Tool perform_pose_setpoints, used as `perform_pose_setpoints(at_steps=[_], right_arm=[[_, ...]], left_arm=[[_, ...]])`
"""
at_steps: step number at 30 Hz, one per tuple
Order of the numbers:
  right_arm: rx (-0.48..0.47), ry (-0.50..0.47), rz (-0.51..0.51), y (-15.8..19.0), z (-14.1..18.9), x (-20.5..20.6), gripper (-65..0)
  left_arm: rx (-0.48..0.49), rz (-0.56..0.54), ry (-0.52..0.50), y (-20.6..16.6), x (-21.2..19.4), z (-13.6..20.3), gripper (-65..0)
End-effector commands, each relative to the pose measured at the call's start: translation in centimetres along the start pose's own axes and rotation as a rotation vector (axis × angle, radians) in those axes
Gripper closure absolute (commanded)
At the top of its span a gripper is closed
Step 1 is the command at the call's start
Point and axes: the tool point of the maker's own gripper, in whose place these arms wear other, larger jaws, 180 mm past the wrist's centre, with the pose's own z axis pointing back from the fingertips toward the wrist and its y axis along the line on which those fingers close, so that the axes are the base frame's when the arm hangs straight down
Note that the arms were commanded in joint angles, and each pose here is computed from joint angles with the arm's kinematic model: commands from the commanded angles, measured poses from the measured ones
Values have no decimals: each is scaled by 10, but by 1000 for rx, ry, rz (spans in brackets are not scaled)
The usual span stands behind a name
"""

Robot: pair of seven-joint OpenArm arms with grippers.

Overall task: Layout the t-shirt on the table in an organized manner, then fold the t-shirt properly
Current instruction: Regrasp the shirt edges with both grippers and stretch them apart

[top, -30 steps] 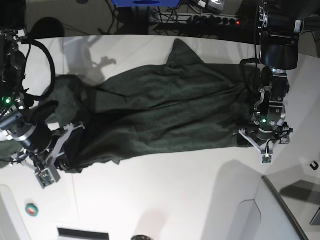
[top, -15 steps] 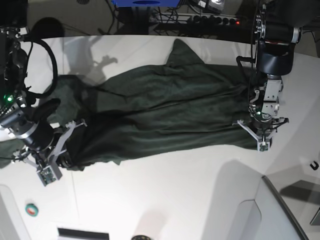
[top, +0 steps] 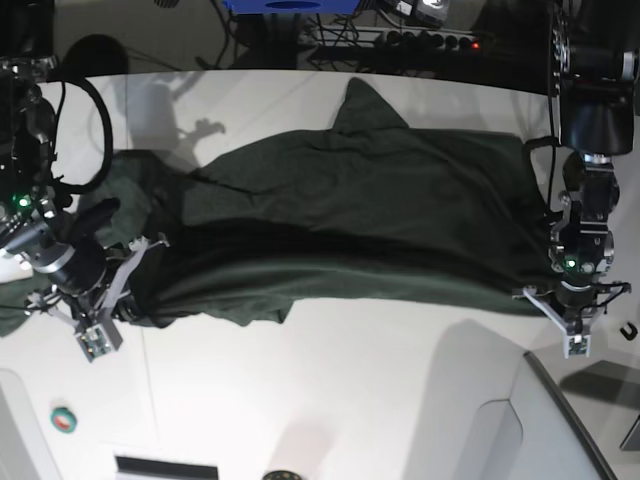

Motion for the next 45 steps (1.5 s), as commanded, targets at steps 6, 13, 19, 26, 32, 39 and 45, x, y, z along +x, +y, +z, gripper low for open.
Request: perform_pose_setpoints(at_steps=[6,13,19,26,32,39,45], right_arm=[[-24,-59,8,-11,4,18,-2],[-50,-17,54,-24,10,4,-2],[-38,6,42,-18,10,-7,-2],[5,140,-54,-5,-12,-63,-2],[24,113,-86,5,-17,-74,-2],[25,109,-86,5,-17,-73,-2],[26,108,-85,5,-17,-73,-2]], left_arm=[[46,38,-96,24,40,18,0],[146,156,-223,77,89,45,0],[171,162,-225,89,74,59,0],[162,140,-64,80,-2,38,0],[145,110,-79,63,-20,11,-74],[80,90,38,24,-28,-30,-536],[23,77,98,-20,-29,-53,-538]])
